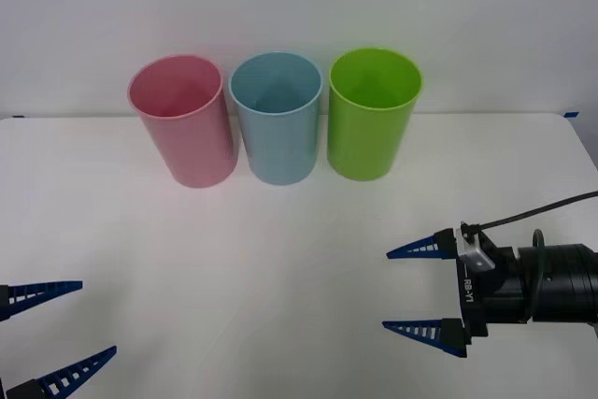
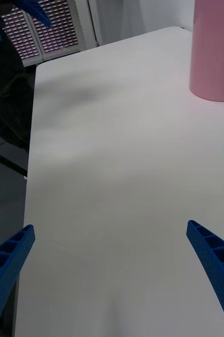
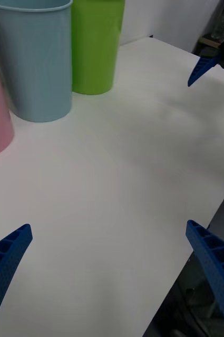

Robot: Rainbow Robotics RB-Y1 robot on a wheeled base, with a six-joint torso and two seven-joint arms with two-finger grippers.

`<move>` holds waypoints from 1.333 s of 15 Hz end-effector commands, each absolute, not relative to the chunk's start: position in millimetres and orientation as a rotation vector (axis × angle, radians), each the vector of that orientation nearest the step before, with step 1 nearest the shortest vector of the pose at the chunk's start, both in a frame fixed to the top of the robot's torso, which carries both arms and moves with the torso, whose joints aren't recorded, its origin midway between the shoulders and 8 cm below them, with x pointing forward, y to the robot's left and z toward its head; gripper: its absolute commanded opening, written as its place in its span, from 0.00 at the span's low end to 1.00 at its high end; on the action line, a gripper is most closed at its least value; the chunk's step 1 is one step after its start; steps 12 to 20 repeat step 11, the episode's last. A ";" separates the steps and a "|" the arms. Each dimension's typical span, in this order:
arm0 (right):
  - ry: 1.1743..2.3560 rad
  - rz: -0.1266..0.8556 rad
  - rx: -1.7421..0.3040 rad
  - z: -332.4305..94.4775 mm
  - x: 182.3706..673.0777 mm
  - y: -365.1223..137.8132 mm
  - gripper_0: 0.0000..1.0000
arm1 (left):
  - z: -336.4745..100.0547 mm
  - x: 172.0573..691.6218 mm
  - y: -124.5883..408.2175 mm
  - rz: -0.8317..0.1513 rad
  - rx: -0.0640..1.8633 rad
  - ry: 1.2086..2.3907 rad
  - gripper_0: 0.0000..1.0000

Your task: Put cans in the blue bin and PET bottles in the pink bin and trash in the green bin.

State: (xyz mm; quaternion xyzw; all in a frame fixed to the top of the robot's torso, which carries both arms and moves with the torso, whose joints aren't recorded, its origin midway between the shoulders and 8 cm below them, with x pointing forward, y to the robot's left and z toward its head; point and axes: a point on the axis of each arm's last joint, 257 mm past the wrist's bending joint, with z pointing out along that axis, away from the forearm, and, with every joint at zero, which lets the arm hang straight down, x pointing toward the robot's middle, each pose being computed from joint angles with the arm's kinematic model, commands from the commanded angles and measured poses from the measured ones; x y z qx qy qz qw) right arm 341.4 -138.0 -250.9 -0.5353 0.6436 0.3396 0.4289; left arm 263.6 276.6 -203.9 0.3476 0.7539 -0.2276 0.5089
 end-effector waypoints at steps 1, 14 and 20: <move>1.607 0.848 -1.336 -250.9 341.4 -138.0 1.00 | -205.5 259.7 274.1 -0.570 0.825 1.821 1.00; 1.607 0.848 -1.336 -250.9 341.4 -138.0 1.00 | -207.0 258.3 265.4 -0.608 0.803 1.807 1.00; 1.607 0.848 -1.336 -250.9 341.4 -138.0 1.00 | -207.0 258.3 265.4 -0.608 0.803 1.807 1.00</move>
